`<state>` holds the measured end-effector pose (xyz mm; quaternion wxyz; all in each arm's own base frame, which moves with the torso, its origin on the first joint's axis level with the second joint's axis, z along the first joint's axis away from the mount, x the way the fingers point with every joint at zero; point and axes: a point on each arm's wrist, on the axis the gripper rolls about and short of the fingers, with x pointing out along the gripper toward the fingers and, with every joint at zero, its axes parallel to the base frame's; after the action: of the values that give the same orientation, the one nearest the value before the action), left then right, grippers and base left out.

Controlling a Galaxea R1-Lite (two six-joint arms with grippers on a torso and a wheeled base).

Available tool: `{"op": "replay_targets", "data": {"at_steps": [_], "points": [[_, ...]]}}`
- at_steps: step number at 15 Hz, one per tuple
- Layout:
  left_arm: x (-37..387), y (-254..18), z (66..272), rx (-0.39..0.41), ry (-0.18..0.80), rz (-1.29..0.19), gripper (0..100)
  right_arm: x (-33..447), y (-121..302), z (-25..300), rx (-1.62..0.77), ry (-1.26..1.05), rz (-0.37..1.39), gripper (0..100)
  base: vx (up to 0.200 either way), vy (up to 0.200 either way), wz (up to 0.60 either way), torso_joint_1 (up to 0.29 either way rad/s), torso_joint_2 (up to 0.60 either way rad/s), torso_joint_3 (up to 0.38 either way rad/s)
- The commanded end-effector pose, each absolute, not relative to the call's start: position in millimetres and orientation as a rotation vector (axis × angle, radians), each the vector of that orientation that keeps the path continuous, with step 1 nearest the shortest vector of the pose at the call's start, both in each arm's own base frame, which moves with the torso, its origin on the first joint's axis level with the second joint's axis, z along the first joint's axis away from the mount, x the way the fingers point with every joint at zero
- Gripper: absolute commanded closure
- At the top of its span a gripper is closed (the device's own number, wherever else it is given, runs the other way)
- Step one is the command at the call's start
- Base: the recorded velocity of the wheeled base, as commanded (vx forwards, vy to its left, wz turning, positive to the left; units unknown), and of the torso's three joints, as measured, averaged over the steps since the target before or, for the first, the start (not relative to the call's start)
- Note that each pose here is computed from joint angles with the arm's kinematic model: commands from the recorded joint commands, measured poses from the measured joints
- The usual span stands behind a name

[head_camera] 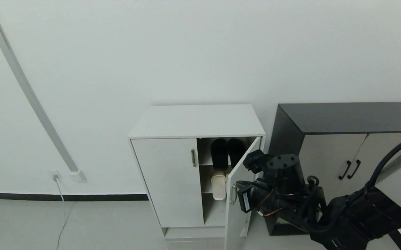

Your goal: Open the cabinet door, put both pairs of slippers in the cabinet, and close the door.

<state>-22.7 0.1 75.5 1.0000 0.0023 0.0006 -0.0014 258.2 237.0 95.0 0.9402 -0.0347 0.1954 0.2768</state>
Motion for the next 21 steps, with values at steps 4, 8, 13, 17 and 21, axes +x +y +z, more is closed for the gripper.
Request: {"op": "replay_targets", "data": {"at_steps": [4, 8, 13, 17, 21], "points": [[-23, 0, 75, 0.006, 0.003, -0.003, 100, 237, 217, 94, -0.088, 0.438, 0.559, 100, 0.0, 0.0, 0.0, 0.0, 0.0, 0.0], [-23, 0, 75, 0.006, 0.003, -0.005, 100, 221, 207, 85, -0.097, 0.442, 0.572, 100, 0.0, 0.0, 0.0, 0.0, 0.0, 0.0], [-23, 0, 75, 0.006, 0.003, -0.003, 100, 210, 199, 70, -0.129, 0.508, 0.572, 100, 0.2, 0.0, 0.0, -0.003, 0.0, 0.006], [-23, 0, 76, 0.006, 0.002, -0.003, 100, 218, 206, 58, -0.126, 0.536, 0.601, 100, 0.1, 0.0, 0.0, 0.004, 0.0, 0.004], [-23, 0, 76, 0.006, 0.002, -0.003, 100, 249, 229, 45, -0.115, 0.516, 0.588, 100, 0.0, 0.0, 0.0, 0.0, 0.0, 0.0]]}}
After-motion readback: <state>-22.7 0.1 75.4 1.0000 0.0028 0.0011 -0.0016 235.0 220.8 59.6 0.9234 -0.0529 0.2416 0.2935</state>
